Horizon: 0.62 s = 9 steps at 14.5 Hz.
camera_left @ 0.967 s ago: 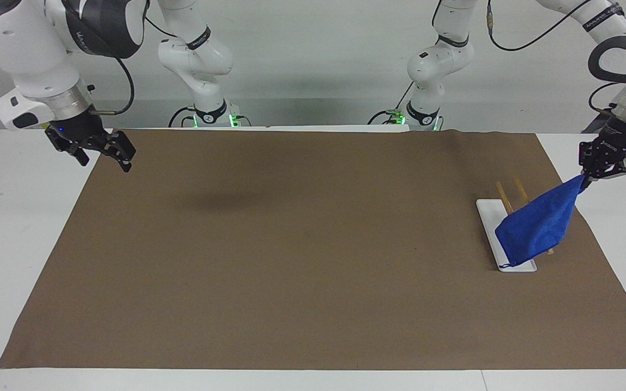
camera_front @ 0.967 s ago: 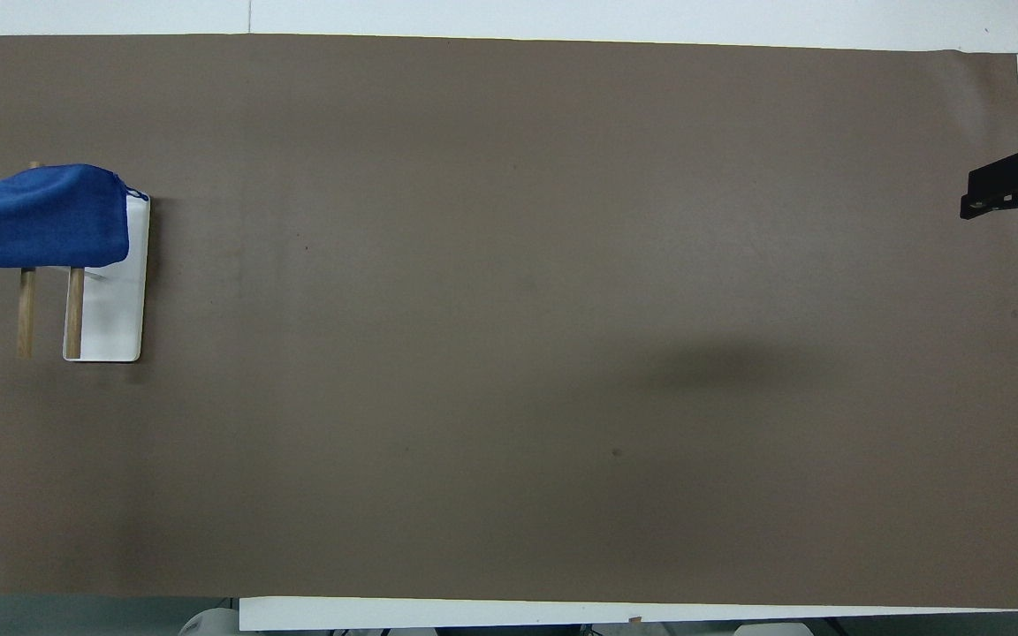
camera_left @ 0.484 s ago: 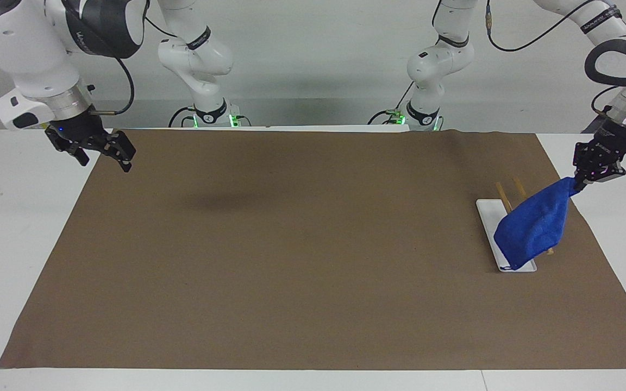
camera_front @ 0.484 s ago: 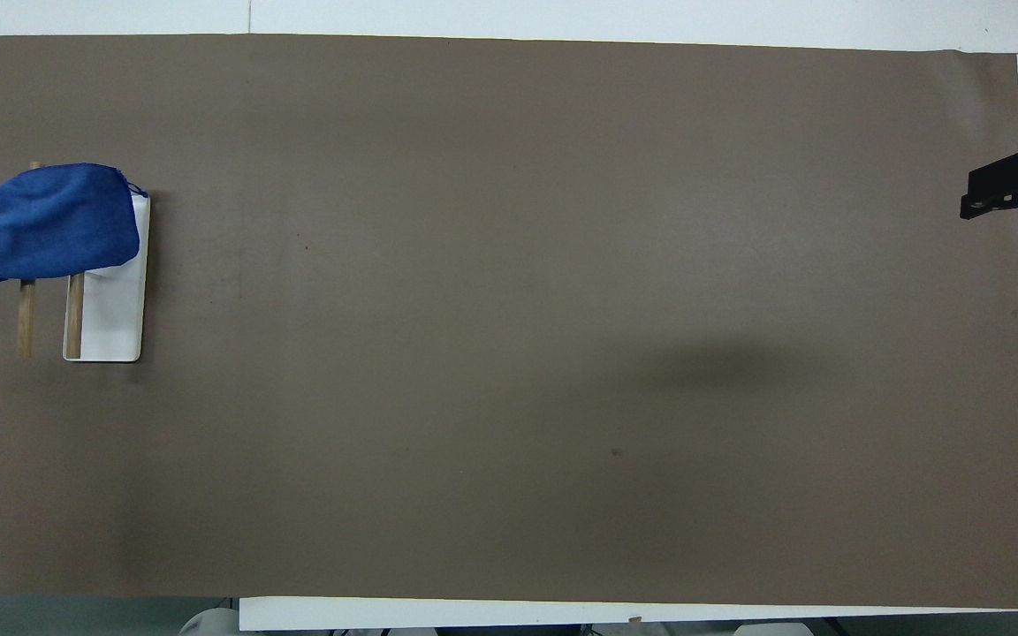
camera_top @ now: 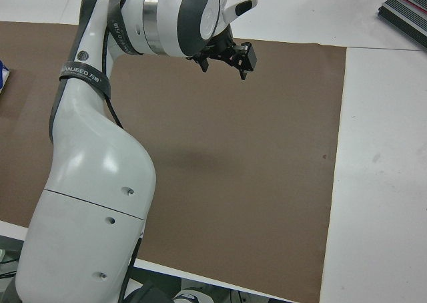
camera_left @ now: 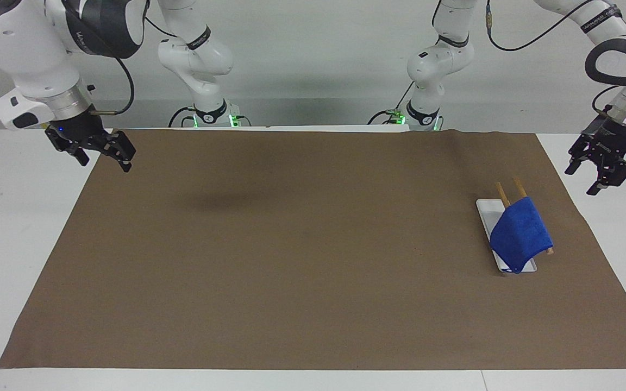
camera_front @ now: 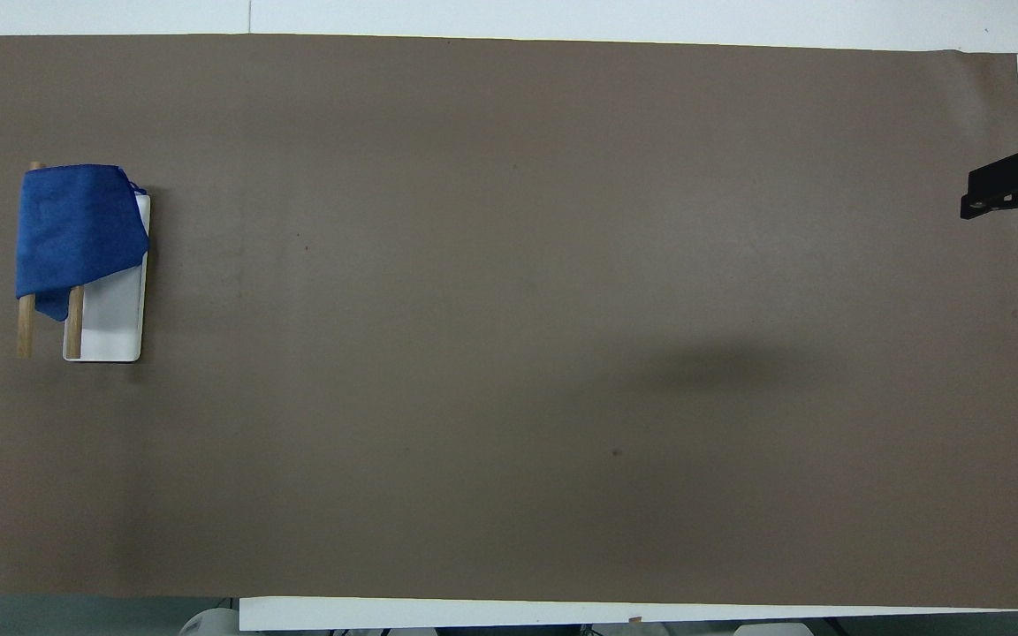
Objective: Right arm passes towel to left arm to hang
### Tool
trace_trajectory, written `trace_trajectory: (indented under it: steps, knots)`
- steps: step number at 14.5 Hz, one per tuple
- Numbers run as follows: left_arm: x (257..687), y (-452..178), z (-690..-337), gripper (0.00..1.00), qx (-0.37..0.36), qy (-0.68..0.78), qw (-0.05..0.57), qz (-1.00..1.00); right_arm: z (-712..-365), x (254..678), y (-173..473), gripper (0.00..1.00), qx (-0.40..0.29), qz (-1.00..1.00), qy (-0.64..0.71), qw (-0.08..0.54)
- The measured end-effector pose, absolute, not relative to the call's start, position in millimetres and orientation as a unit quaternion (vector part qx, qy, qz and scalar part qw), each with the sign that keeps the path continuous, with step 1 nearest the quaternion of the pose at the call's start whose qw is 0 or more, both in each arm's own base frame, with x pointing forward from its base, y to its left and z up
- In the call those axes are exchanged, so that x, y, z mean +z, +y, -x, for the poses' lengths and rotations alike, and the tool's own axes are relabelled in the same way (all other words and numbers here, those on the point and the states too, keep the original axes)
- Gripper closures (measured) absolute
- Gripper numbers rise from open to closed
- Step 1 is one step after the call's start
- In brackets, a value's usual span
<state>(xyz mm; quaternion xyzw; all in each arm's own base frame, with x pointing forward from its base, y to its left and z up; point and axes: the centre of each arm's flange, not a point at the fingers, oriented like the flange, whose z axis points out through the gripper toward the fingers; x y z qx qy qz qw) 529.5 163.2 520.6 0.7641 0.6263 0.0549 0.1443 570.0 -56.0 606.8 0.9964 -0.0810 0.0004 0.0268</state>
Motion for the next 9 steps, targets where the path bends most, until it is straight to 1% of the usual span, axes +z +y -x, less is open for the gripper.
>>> trace_trajectory:
  steps: [4, 9]
  knots:
    - [524, 115, -537, 0.00, 0.042, 0.508, 0.097, -0.855, -570, 607, -56, 0.00, 0.000, -0.996, -0.081, 0.027]
    - [551, 41, -550, 0.00, 0.010, 0.303, 0.050, -0.952, -570, 607, -56, 0.00, 0.000, -0.996, -0.081, 0.027]
